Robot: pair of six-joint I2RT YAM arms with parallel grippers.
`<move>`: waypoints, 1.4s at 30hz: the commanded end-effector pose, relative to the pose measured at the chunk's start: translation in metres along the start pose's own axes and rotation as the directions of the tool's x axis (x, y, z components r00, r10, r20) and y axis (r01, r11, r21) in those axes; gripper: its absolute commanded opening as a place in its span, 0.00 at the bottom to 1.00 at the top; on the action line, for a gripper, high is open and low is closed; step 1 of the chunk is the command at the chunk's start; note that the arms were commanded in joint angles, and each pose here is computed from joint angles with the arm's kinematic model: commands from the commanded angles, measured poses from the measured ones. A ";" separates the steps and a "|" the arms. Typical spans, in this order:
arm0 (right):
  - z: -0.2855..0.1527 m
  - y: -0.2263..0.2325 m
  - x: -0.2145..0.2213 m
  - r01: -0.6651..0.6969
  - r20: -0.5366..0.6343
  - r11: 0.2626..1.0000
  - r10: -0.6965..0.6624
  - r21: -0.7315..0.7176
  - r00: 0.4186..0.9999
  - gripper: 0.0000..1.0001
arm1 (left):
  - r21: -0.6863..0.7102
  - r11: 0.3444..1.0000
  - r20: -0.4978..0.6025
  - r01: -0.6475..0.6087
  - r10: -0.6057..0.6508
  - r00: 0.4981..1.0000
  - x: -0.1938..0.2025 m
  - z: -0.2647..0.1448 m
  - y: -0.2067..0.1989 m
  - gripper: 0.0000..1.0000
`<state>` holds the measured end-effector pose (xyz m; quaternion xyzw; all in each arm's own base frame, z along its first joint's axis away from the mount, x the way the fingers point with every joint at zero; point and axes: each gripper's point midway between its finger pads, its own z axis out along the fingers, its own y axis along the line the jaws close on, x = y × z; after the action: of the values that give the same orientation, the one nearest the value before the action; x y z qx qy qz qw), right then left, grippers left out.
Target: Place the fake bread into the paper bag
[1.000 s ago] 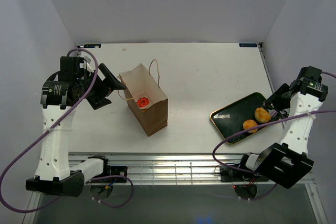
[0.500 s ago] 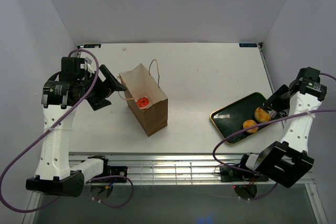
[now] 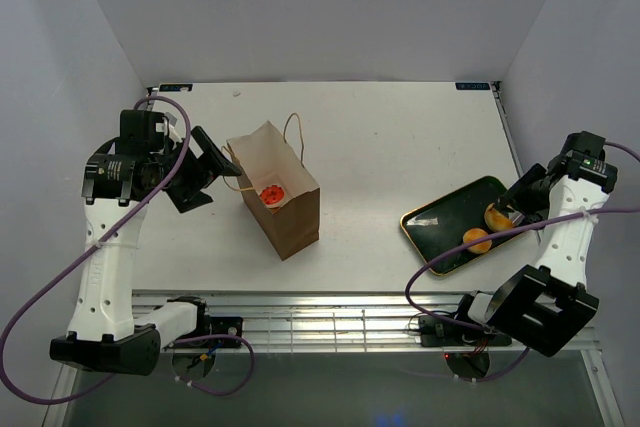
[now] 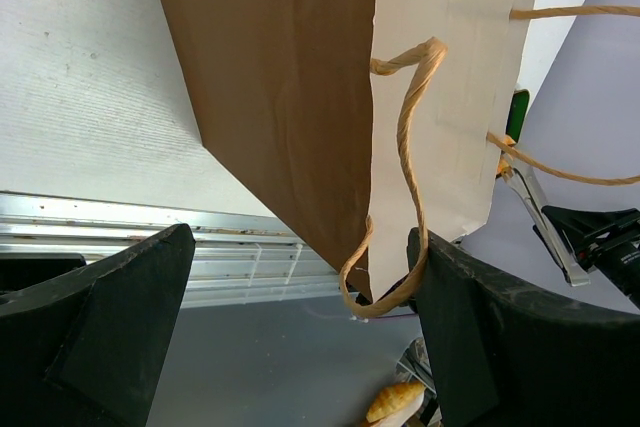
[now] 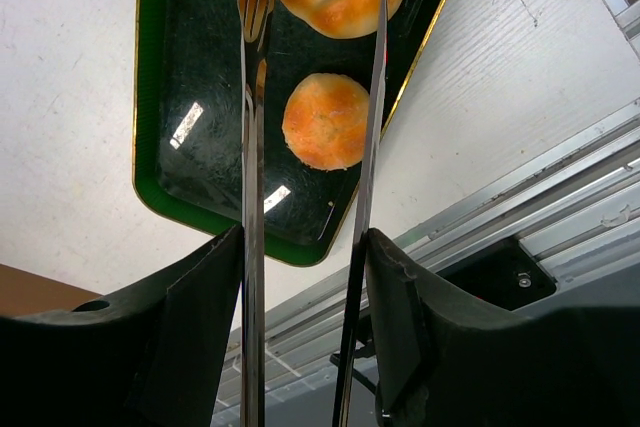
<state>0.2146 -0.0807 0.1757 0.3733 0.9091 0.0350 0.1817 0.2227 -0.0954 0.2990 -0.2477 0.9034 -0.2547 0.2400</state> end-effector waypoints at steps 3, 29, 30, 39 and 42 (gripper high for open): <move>0.004 0.007 -0.009 0.016 0.022 0.999 -0.015 -0.036 1.000 0.57 | 0.006 1.000 -0.003 -0.011 0.011 1.000 0.003 -0.001 0.001 0.98; 0.025 0.009 -0.005 0.001 -0.073 0.999 -0.003 -0.040 0.997 0.42 | -0.010 1.000 -0.011 0.016 -0.016 1.000 0.003 0.006 0.004 0.98; 0.025 0.010 -0.003 -0.001 -0.081 0.999 -0.003 -0.044 0.997 0.40 | -0.012 1.000 -0.011 0.016 -0.016 1.000 0.003 0.007 0.005 0.98; 0.023 0.016 0.003 -0.035 -0.131 0.997 0.026 -0.069 0.991 0.18 | -0.014 1.000 0.001 0.019 -0.019 1.000 -0.001 0.007 0.003 0.98; 0.021 0.018 0.003 -0.043 -0.134 0.996 0.032 -0.076 0.990 0.10 | -0.016 1.000 0.005 0.020 -0.020 1.000 -0.003 0.008 0.003 0.98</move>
<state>0.2287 -0.0728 0.1511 0.3772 0.9130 0.0793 0.1340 0.2227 -0.0951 0.2861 -0.2599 0.9069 -0.2477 0.2205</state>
